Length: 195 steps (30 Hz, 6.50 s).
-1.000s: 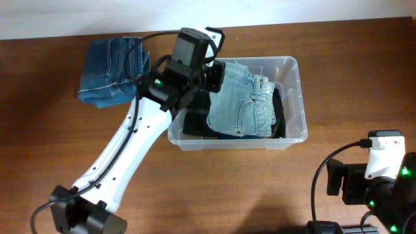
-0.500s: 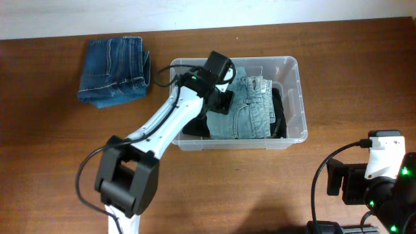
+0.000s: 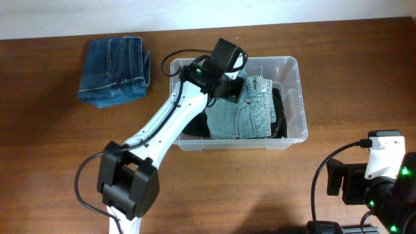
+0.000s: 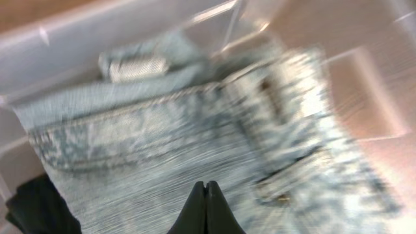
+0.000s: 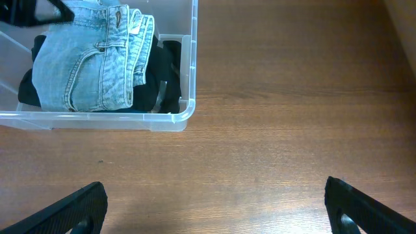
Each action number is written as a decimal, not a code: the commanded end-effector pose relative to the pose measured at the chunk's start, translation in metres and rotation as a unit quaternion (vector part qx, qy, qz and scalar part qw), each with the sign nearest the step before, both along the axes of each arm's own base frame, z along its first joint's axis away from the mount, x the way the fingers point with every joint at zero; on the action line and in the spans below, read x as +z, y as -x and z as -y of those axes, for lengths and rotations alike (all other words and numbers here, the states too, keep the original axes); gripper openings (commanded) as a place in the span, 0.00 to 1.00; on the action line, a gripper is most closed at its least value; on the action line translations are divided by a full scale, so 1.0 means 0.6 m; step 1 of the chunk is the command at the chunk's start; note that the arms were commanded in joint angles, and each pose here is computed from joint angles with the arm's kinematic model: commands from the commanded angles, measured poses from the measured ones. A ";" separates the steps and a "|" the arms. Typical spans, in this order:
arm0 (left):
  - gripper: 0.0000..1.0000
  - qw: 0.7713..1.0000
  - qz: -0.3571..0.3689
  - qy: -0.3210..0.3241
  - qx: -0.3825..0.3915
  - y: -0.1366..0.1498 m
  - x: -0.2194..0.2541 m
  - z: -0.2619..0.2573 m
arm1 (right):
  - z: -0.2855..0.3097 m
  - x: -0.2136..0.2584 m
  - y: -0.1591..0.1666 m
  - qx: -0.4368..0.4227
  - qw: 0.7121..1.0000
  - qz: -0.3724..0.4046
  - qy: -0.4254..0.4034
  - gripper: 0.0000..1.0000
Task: Pack container
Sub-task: 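Lower the light-blue jeans onto the bundles and press it flat with the left gripper, then open the left gripper and swing it left over the dark-blue jeans, then lower the left gripper onto the dark-blue jeans edge and grasp it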
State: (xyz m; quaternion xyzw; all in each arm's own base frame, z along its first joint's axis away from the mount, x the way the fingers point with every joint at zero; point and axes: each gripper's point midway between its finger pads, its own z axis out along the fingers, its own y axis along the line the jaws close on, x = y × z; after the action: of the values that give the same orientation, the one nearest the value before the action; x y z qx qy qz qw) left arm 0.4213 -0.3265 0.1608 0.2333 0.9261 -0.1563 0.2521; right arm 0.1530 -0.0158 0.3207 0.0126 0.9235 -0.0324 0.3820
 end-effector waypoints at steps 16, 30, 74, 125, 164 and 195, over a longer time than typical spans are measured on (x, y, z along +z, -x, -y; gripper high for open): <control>0.01 0.995 -0.057 -0.037 -0.067 0.069 -0.131 0.102 | 0.001 0.008 0.002 -0.001 1.000 0.009 0.005 0.98; 0.01 0.998 -0.012 0.002 -0.068 0.069 0.038 0.096 | 0.001 0.008 0.002 -0.001 1.000 0.009 0.005 0.98; 0.01 0.998 0.054 -0.019 -0.039 -0.028 0.036 0.100 | 0.001 0.008 0.002 -0.001 1.000 0.009 0.005 0.98; 0.01 0.917 0.101 -0.122 0.365 -0.181 0.191 -0.576 | 0.001 0.008 0.002 -0.001 1.000 0.009 0.005 0.98; 0.01 0.898 -0.293 -0.011 0.328 -0.126 -0.273 -0.610 | 0.001 0.008 0.002 -0.001 1.000 0.009 0.005 0.98; 1.00 0.872 -0.231 0.110 0.418 -0.134 -0.128 -0.798 | 0.001 0.008 0.002 -0.001 1.000 0.009 0.005 0.98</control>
State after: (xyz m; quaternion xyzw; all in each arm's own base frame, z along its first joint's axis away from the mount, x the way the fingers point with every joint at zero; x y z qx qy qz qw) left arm 0.5000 0.1701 0.0957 -0.2511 0.9541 -0.1219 0.1086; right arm 0.1530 -0.0158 0.3207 0.0126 0.9235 -0.0324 0.3820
